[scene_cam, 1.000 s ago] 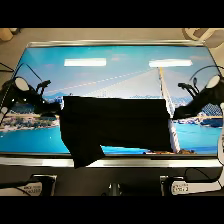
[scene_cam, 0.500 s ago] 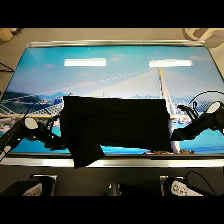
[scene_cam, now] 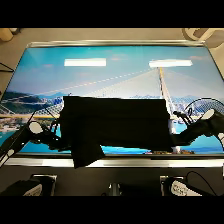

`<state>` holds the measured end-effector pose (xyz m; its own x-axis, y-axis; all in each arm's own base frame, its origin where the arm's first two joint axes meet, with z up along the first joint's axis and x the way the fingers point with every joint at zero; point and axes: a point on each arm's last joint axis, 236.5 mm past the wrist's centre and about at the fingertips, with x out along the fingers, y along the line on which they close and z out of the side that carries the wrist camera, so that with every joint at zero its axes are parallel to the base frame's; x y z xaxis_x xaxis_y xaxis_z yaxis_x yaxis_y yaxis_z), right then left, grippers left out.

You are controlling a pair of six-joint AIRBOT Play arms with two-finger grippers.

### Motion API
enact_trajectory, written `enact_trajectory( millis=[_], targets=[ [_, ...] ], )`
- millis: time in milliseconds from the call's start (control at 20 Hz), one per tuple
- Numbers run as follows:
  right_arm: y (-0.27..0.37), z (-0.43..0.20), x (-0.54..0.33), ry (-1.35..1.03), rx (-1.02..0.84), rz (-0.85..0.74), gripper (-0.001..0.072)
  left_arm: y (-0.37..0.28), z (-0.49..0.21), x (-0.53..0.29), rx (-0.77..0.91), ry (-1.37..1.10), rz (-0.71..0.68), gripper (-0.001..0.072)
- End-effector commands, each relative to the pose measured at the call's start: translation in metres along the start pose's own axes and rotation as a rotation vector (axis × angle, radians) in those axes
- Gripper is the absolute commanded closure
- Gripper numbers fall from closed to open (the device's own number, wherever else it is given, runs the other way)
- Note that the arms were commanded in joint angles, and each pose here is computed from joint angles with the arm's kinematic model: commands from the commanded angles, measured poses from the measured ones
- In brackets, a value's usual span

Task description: Fold the shirts.

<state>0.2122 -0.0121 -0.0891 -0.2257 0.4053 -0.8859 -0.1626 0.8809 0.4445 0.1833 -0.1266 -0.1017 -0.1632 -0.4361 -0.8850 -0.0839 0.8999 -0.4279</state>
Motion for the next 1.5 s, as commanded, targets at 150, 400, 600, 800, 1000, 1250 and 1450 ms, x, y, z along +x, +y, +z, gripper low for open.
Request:
enact_trajectory(
  millis=[150, 400, 600, 800, 1000, 1250, 1450],
  targets=[
    [0.011, -0.002, 0.032, -0.035, 0.059, 0.061, 0.0105, -0.003, 0.003, -0.003, 0.043, -0.027, -0.002, 0.0686],
    [0.015, -0.003, 0.036, -0.038, 0.068, 0.076, 0.0482, -0.005, 0.008, -0.007, 0.051, -0.055, -0.003, 0.0687],
    [0.016, 0.011, 0.020, -0.081, -0.007, 0.072, 0.0688, -0.013, 0.022, -0.025, 0.091, -0.127, 0.000, 0.0688],
    [0.016, 0.067, -0.046, -0.268, -0.078, 0.004, 0.0690, -0.037, 0.066, -0.099, 0.226, -0.341, 0.060, 0.0692],
    [0.004, 0.146, -0.107, -0.458, -0.195, -0.235, 0.0690, -0.030, 0.130, -0.154, 0.257, -0.505, 0.189, 0.0691],
    [-0.013, 0.220, -0.095, -0.461, -0.182, -0.286, 0.0688, -0.018, 0.213, -0.150, 0.204, -0.500, 0.195, 0.0689],
    [-0.027, 0.234, -0.066, -0.424, -0.139, -0.249, 0.0686, -0.007, 0.245, -0.114, 0.176, -0.366, 0.188, 0.0687]
  ],
)
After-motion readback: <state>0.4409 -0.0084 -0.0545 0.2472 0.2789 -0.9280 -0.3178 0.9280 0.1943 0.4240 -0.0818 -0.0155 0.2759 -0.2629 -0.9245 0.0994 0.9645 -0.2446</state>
